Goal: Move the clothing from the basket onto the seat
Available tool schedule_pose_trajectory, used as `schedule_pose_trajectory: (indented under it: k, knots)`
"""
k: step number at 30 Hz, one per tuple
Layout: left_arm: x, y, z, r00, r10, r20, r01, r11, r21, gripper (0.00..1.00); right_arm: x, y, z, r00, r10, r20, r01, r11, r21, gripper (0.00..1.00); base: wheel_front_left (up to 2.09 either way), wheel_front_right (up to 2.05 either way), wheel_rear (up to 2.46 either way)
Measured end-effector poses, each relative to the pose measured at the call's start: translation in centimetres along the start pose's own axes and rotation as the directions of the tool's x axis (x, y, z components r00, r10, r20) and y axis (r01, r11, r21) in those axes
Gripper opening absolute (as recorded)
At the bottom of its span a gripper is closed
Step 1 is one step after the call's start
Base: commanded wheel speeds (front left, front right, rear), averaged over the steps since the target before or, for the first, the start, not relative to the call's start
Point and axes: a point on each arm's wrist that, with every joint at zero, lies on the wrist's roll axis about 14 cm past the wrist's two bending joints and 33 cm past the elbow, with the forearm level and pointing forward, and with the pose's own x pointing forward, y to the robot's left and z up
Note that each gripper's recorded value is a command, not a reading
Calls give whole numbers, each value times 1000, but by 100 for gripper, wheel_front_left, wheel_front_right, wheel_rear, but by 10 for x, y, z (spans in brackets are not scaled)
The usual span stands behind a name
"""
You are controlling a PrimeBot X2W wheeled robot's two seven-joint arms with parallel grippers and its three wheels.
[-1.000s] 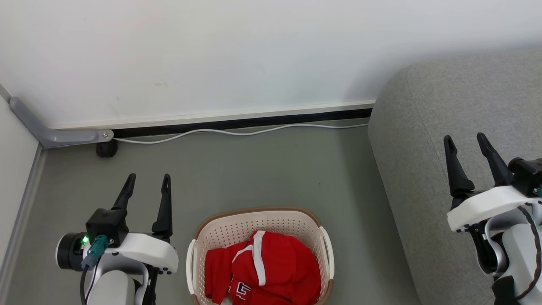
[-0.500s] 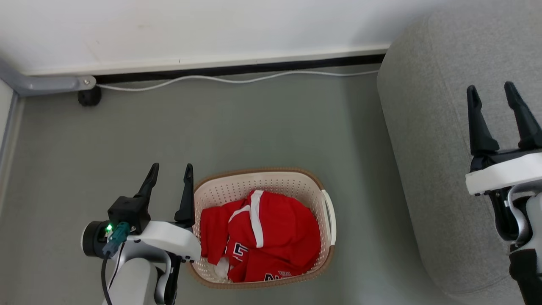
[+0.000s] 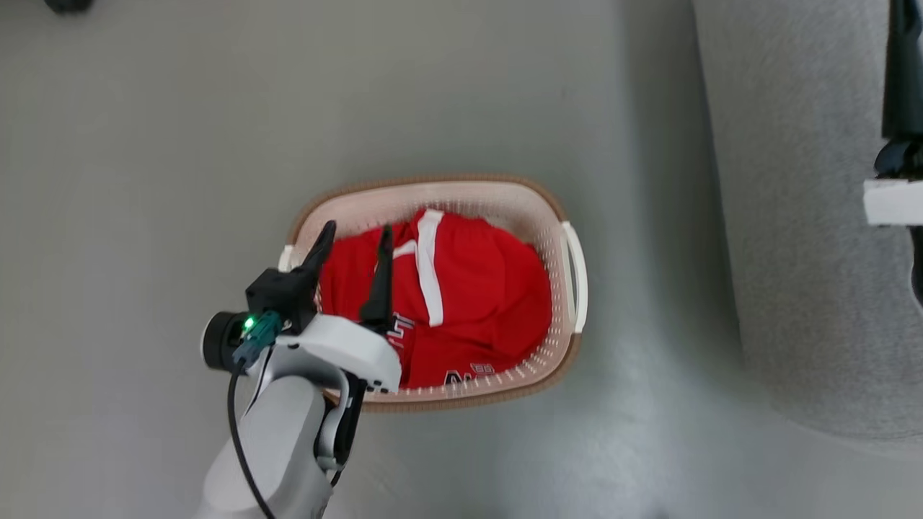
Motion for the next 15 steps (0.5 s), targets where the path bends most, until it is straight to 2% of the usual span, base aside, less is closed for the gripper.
schedule_pose_trajectory:
  k: [7,15]
  knots:
    - [29,-12,-60,986,-60,-155,55,998,-35,100,26,4,-35,999,50,-10,-50,999,5,100,0,0,0]
    - [48,-20,-127,938,-121,-326,101,992,-78,100,36,8,-80,993,107,-60,-107,994,-4,100,0,0,0]
